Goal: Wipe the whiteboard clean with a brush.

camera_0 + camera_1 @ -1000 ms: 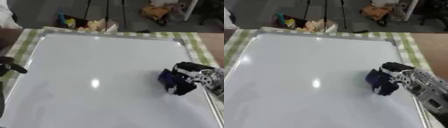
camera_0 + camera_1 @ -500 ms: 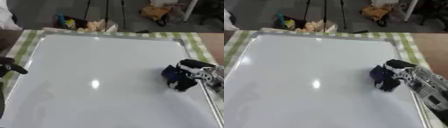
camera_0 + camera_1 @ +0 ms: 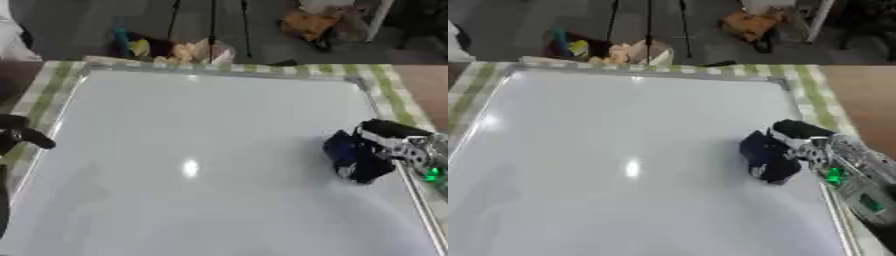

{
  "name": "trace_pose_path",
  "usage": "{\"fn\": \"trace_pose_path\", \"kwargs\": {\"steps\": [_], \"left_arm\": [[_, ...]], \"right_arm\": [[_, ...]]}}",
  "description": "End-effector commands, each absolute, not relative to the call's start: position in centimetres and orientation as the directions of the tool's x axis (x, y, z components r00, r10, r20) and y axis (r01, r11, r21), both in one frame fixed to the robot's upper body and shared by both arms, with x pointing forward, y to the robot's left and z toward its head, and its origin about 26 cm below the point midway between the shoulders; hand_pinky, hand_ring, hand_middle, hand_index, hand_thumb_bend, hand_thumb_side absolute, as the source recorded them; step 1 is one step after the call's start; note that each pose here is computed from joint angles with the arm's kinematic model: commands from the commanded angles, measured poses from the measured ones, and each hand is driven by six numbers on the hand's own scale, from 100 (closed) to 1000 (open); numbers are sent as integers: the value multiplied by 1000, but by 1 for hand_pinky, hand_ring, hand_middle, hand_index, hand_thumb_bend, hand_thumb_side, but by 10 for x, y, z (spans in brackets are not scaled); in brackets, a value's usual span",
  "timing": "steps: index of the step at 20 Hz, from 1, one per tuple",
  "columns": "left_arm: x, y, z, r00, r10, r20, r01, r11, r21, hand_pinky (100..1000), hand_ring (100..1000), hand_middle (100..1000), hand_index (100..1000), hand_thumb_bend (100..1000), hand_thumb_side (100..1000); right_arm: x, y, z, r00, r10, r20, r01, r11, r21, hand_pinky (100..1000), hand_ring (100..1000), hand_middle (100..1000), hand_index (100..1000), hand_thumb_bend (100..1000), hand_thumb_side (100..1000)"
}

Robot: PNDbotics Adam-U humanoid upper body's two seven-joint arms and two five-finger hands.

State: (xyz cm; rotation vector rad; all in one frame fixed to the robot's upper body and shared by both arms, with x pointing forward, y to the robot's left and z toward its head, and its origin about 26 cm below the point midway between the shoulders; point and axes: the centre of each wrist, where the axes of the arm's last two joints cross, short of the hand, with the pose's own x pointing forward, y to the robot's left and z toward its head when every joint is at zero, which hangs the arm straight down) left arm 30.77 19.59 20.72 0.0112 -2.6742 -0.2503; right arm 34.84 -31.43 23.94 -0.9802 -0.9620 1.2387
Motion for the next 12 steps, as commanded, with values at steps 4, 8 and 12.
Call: {"fn": "trace_pose_path", "kwargs": {"steps": [4,8,12], "left_arm": [[305,194,215,-911,-40,410,43,981,190,457,908,799,622,100,972],[305,194,214,-911,-40,411,43,981,191,457,908,799,622,100,973],[305,194,215,-911,-39,410,45,980,192,457,909,800,622,100,973]], "right_arm": [[346,-317,247,220,971,93,-410,178,-895,686,717,550,217,100,354],[346,-318,245,222,972,81,-414,169,-894,663,590,547,209,100,351],[346,-317,244,220,973,69,-416,158,-896,627,523,544,204,100,352]]}}
